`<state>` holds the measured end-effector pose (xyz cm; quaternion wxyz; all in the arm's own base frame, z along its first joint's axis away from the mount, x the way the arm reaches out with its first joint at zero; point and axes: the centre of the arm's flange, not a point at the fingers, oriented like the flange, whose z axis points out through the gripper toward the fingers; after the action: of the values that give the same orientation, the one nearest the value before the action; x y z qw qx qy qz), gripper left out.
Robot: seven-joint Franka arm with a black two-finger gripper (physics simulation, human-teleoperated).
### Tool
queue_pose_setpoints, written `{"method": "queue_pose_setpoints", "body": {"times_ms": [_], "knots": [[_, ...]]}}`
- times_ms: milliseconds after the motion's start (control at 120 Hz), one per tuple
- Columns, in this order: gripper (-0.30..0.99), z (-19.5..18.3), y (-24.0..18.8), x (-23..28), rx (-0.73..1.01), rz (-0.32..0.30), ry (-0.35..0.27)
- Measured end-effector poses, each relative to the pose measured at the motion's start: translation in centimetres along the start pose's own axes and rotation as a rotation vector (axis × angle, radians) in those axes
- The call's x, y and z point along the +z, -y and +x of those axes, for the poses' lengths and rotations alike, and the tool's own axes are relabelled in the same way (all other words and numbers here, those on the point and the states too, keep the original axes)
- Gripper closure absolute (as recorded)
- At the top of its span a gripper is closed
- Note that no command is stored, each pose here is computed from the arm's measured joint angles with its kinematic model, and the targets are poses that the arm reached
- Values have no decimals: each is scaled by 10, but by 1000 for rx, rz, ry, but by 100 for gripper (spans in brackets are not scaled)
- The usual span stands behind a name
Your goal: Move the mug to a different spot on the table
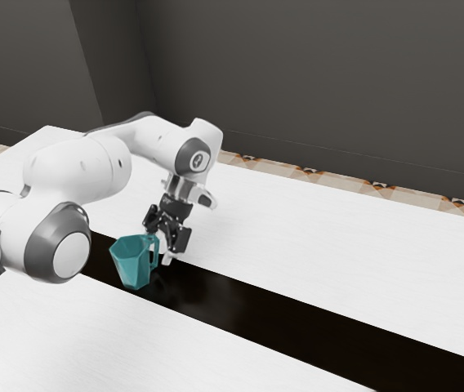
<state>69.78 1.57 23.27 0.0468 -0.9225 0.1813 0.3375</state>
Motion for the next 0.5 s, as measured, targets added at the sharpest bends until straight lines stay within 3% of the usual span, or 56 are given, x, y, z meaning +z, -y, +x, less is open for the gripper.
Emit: {"method": "queue_pose_setpoints", "body": {"times_ms": [500], "knots": [[0,-2,-7,-30,-53,6,-81]]}}
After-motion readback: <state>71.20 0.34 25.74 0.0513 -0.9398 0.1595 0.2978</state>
